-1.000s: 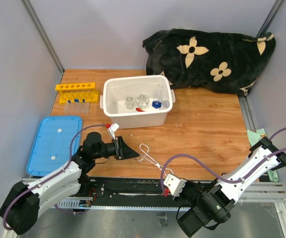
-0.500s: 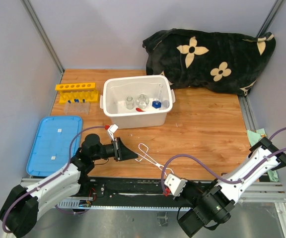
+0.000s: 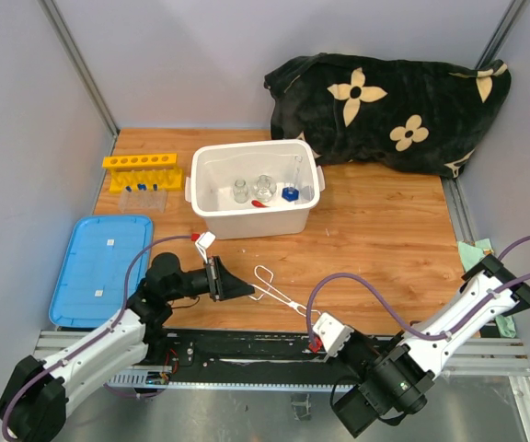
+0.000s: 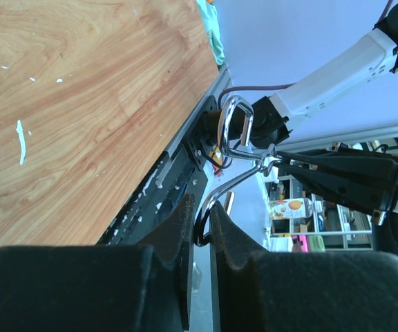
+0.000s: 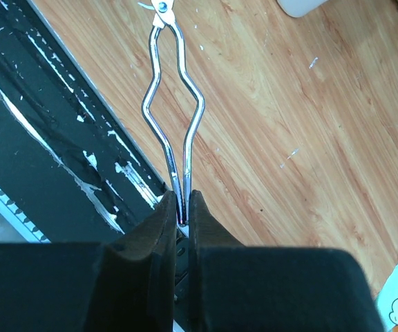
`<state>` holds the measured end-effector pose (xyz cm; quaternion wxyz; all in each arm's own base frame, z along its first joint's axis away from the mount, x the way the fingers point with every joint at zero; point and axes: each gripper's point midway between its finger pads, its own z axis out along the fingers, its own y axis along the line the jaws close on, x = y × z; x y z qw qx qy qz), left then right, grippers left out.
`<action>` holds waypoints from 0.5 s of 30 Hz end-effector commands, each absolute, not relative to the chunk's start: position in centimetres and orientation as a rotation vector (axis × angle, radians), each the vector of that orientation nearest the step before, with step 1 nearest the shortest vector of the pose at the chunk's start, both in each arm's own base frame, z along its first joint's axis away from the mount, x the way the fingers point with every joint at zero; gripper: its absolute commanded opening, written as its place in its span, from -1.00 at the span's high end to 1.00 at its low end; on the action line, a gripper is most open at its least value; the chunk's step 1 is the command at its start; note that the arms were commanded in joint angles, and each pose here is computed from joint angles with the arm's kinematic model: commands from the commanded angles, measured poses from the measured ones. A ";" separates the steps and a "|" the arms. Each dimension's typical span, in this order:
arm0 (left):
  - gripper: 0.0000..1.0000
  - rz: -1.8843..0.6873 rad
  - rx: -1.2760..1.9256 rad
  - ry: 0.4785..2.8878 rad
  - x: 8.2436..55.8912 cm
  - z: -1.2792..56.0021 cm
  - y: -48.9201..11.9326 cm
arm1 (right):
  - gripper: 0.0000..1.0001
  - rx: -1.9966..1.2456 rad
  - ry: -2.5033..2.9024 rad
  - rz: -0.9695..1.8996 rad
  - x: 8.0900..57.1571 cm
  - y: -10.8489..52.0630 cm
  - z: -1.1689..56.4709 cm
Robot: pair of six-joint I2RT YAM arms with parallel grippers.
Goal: Organize the chemistry lab equipment
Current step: Pick up the chemistry item at the center of the board.
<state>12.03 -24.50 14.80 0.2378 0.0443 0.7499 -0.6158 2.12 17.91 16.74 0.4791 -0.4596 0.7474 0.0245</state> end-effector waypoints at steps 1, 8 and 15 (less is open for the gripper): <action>1.00 -1.656 0.092 2.101 11.8 13.4 -24.1 | 0.94 -1.051 1.765 0.010 3.7 16.9 17.6; 0.99 -1.626 0.065 2.118 12.0 13.0 -23.9 | 0.37 -1.045 1.765 -0.011 3.5 17.0 17.6; 1.00 -1.601 0.061 2.133 12.2 12.5 -23.7 | -0.05 -1.050 1.752 -0.027 3.3 17.5 17.7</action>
